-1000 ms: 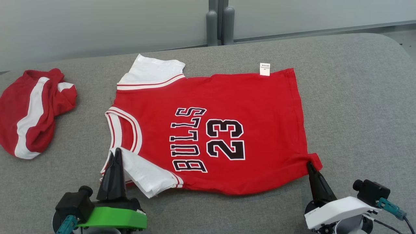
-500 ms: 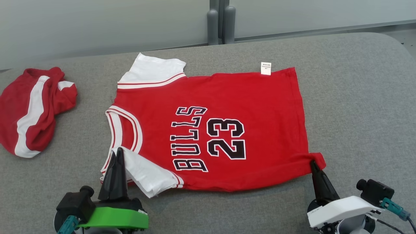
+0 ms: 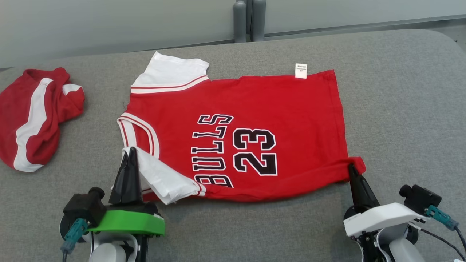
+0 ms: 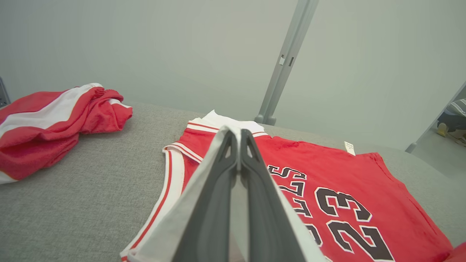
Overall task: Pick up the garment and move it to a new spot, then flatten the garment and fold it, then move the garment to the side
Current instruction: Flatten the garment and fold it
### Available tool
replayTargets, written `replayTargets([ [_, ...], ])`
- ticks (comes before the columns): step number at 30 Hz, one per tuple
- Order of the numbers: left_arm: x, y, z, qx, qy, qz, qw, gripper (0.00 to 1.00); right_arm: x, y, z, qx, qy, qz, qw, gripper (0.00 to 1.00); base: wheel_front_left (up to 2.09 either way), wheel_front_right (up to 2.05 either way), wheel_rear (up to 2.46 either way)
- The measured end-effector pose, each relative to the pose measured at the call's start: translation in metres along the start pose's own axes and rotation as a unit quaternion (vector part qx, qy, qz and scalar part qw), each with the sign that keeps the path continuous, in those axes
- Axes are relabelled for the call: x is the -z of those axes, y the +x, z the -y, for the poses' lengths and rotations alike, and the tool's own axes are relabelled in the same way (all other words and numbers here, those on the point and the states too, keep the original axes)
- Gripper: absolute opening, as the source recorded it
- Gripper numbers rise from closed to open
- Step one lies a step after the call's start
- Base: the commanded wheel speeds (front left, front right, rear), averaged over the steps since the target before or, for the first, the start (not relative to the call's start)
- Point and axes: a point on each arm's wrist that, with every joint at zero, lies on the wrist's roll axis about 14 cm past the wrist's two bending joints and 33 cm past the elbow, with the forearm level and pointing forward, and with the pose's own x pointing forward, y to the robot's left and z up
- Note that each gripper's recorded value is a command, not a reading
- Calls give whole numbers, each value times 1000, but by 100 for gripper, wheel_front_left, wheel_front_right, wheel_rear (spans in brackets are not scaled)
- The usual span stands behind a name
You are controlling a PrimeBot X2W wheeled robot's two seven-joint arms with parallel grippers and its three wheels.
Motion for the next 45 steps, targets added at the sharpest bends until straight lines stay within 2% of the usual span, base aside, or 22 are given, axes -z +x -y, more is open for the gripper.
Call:
replayTargets([
  [19,25,48,-16,-9,14,-36,999,0,15,60,11,19,-13,-33,999,0,0,0,0],
  [22,30,54,-18,-10,18,-43,999,0,17,67,9,17,-15,-36,999,9,0,0,0],
  [24,32,57,-17,-9,18,-47,999,0,19,69,10,18,-15,-37,999,20,0,0,0],
  [26,35,59,-16,-8,16,-52,998,0,18,71,9,18,-13,-36,999,37,0,0,0],
  [27,37,61,-16,-8,15,-55,998,0,18,71,9,18,-13,-34,999,61,0,0,0],
  [28,38,62,-16,-8,14,-58,998,0,17,72,8,17,-12,-33,999,100,0,0,0],
  [29,39,63,-16,-8,14,-59,998,0,16,73,8,17,-11,-31,999,100,0,0,0],
  [30,38,66,-15,-7,15,-58,998,31,14,74,7,16,-10,-27,999,100,0,0,0],
  [31,37,68,-14,-6,14,-55,998,48,13,75,7,15,-10,-24,1000,100,0,0,0],
  [32,35,70,-13,-5,13,-53,998,94,12,76,7,15,-10,-22,1000,100,0,0,0],
  [33,34,71,-12,-4,12,-51,999,100,10,76,6,14,-10,-19,1000,100,0,0,0],
  [45,21,61,-17,-14,8,-34,999,100,-27,73,-18,-23,-16,45,999,100,0,0,0],
])
